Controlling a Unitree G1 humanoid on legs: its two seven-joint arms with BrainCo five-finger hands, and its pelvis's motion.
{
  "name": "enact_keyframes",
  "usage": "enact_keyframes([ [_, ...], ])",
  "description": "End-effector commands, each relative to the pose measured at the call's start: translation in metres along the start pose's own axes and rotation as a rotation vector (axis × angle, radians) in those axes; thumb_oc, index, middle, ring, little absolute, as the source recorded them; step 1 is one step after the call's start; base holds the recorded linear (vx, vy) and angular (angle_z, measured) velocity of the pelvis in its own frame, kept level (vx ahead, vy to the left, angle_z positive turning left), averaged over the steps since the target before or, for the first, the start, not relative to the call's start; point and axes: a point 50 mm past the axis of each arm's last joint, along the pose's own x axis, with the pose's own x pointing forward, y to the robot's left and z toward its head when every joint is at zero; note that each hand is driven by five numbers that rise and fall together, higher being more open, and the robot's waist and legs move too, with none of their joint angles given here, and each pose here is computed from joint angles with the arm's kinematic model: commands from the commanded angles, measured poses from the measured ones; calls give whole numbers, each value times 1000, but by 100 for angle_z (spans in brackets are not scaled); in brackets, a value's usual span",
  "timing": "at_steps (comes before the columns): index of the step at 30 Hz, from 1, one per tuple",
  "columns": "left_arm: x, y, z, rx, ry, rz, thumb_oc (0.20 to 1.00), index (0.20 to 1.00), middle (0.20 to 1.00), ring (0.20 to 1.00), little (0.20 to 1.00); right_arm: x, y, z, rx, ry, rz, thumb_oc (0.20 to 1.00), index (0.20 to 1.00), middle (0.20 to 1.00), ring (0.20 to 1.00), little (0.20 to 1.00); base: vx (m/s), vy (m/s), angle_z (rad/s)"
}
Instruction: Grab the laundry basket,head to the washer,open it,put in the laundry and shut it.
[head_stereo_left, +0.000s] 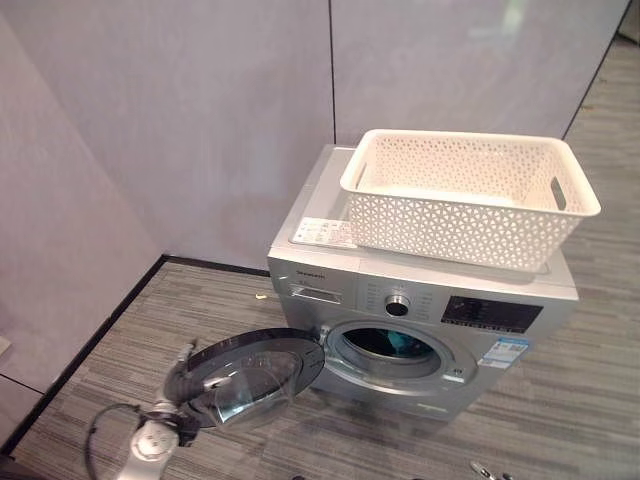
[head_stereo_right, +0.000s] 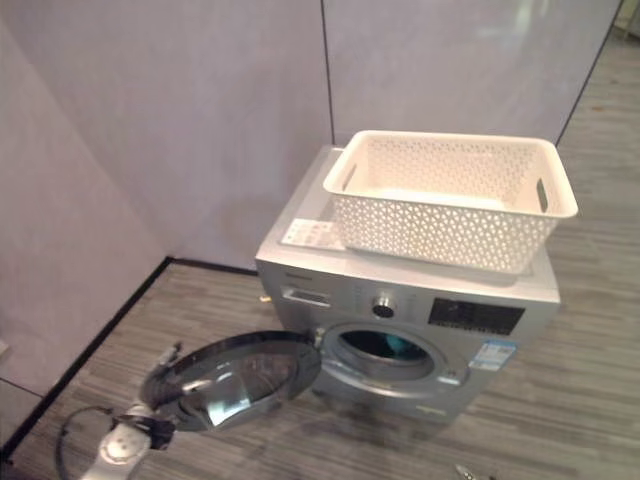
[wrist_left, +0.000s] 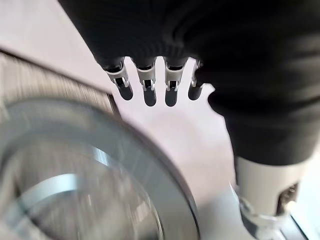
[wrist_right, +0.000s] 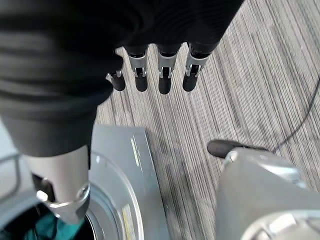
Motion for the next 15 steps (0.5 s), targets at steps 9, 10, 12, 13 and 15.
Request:
enact_keyframes([
  [9,39,67,8,103,26,224,1000,1000,1000,1000,1000,4,24,21,-91,-65,103,1000,1000,1000,1000,1000,13,71,9],
  [10,43,76,2,109,75,242,1000,1000,1000,1000,1000,4,28,25,-123,-78,121,1000,1000,1000,1000,1000,-12,65,11],
  [12,50,90,11,117,67,280,1000,1000,1000,1000,1000,4,30,30,-137,-101,131,1000,1000,1000,1000,1000,-49,27,-1],
  [13,52,95,9,109,92,297,1000,1000,1000,1000,1000,4,32,31,-141,-106,134,1000,1000,1000,1000,1000,-55,8,-2],
  [15,60,106,20,144,76,322,1000,1000,1000,1000,1000,4,35,36,-138,-125,138,1000,1000,1000,1000,1000,-46,15,-2],
])
